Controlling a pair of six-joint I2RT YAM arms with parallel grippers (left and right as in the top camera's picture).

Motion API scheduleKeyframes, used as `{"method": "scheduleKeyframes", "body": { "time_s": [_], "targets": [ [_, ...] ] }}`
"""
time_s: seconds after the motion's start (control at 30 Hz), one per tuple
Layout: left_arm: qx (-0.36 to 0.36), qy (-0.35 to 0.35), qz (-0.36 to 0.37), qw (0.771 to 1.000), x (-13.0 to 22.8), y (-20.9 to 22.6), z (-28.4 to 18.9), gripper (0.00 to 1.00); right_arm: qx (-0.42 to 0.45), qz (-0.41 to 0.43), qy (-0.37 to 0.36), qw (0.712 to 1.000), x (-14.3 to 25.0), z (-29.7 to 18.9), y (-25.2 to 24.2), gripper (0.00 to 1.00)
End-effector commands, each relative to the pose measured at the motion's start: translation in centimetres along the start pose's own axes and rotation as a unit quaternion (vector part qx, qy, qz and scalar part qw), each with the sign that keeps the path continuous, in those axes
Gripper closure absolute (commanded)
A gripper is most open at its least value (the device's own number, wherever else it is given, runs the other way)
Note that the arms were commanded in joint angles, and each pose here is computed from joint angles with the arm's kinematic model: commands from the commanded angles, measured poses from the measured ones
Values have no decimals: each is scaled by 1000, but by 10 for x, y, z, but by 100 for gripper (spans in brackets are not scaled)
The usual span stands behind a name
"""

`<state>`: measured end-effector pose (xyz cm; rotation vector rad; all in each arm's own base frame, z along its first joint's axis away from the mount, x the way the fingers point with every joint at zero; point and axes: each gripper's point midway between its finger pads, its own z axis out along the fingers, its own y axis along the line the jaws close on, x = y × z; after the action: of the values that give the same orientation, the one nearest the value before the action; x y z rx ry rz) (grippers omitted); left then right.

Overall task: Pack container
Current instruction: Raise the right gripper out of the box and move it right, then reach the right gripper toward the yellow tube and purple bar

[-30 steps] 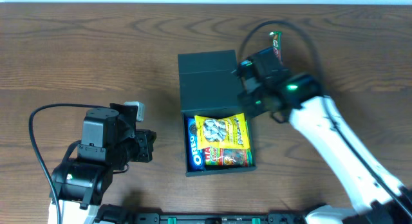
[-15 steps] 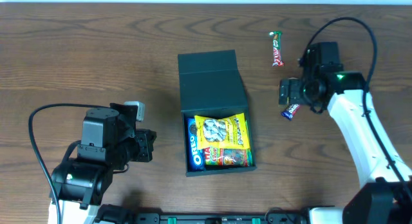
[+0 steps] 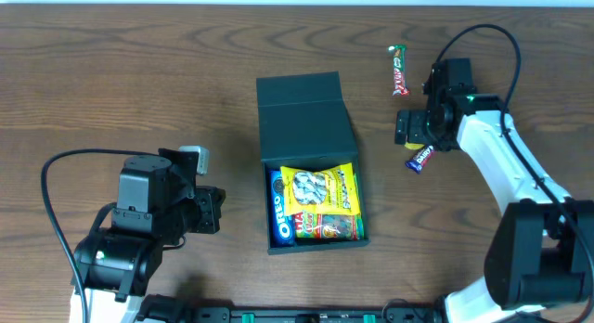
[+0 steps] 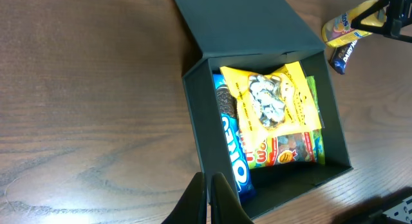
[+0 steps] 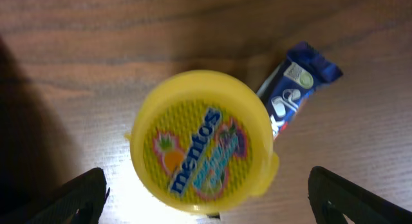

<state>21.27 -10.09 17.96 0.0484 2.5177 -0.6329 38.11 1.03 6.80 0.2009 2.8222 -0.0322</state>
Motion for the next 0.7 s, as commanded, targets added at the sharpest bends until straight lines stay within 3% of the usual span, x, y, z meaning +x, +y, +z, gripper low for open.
{"method": "scheduleKeyframes", "body": {
  "time_s": [0.0, 0.2, 0.47, 0.67],
  "targets": [
    [4, -12, 15, 1000, -7, -4, -6, 94, 1, 21, -4, 1000, -4, 7, -1, 1],
    [4, -13, 15, 1000, -7, -4, -6, 94, -19, 19, 3, 1000, -3, 15, 8, 1],
    [0, -13, 21, 1000, -7, -3, -6, 94, -16, 38, 23, 999, 12, 19, 6, 9],
    [1, -14, 23, 1000, -8, -3, -6, 94, -21, 27, 16, 999, 19, -12, 4, 2]
  ]
}}
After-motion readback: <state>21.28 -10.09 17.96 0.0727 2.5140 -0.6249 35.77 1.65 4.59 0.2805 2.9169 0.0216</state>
